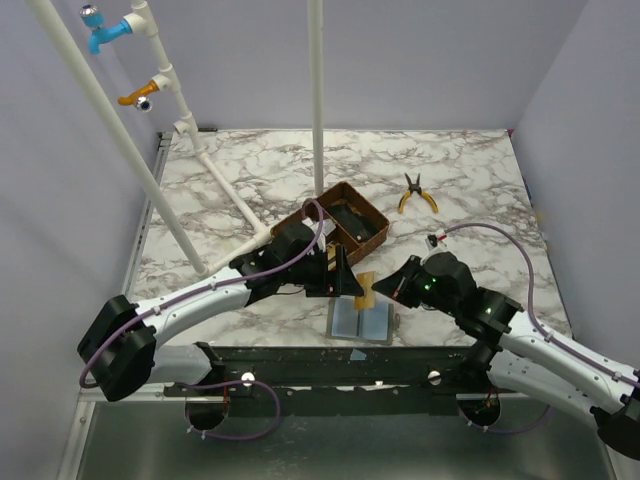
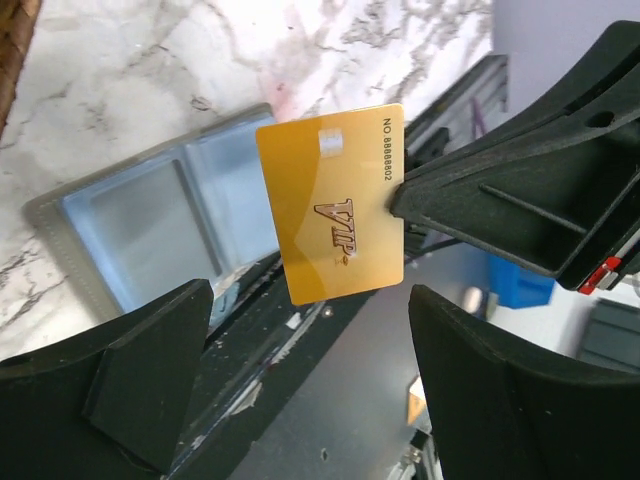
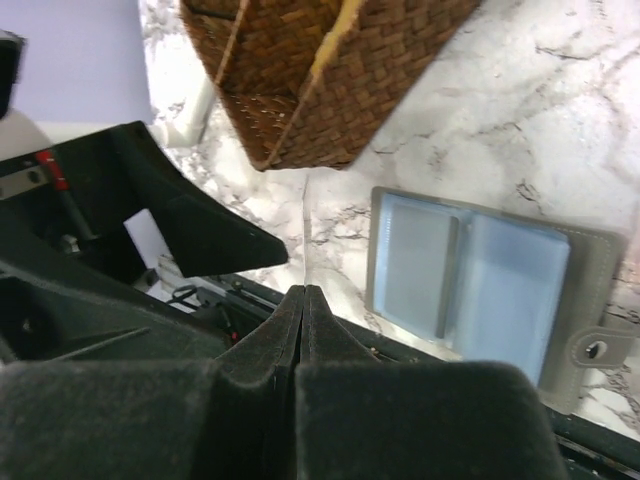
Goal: Take the credit cards out of the card holder
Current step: Remove the credit card from the card holder, then place the credit card in the storage box.
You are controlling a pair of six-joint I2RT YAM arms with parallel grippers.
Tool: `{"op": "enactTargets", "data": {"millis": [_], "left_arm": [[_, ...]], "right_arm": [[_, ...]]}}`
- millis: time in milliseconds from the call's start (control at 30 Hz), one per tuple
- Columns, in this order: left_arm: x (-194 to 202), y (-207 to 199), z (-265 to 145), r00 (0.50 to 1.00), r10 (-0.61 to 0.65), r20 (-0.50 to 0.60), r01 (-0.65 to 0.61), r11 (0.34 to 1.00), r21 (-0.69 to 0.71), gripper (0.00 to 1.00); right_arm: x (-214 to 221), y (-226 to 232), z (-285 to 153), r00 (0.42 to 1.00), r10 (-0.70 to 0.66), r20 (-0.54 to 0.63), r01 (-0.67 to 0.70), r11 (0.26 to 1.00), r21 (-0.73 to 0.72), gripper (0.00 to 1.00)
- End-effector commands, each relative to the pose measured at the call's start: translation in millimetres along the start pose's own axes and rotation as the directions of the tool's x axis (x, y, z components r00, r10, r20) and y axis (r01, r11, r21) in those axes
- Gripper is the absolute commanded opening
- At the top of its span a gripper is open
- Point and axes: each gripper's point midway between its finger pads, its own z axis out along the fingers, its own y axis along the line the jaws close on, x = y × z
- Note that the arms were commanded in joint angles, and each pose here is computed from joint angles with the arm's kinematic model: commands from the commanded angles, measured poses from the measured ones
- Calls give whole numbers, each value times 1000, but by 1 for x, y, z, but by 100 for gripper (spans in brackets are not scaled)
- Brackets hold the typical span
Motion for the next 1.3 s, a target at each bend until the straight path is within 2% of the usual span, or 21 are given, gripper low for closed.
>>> {"op": "enactTargets", "data": {"millis": [0,300,467,533,700,933,1033,1100,1200,1267], "left_arm": [[-6,-36,-13,999,-42,4,40,971,235,81],[-14,-55,-27,996,-90,18,77,926,370,80],[-15,-65,-32,994,-110,8,96,895,435,75],[-15,-67,-34,993,-121,4,106,885,453,69],[-16,-68,-38,991,-132,10,112,879,464,49],[-16,-67,-40,992,-126,19,103,885,455,3],[-15,-64,-39,993,-120,22,98,893,440,0],[-15,-64,-40,993,-116,27,93,897,433,0],[-16,-62,-41,993,-109,39,83,904,420,0],[-15,-61,-41,994,-103,42,77,909,409,0]], "right_arm": [[-9,24,-12,1000,-4,5,5,998,-67,1],[-14,61,-26,1000,16,-10,-18,982,-189,1],[-10,73,-27,998,42,-44,-52,967,-248,1],[-9,74,-27,998,49,-49,-60,965,-255,1],[-10,72,-28,998,54,-44,-64,966,-251,1],[-7,63,-24,998,45,-45,-53,975,-217,1],[-7,61,-23,998,39,-44,-47,977,-208,1],[-7,60,-22,998,38,-41,-45,979,-200,15],[-8,57,-20,999,36,-38,-42,982,-182,69],[-8,54,-19,999,37,-31,-42,984,-170,88]]}}
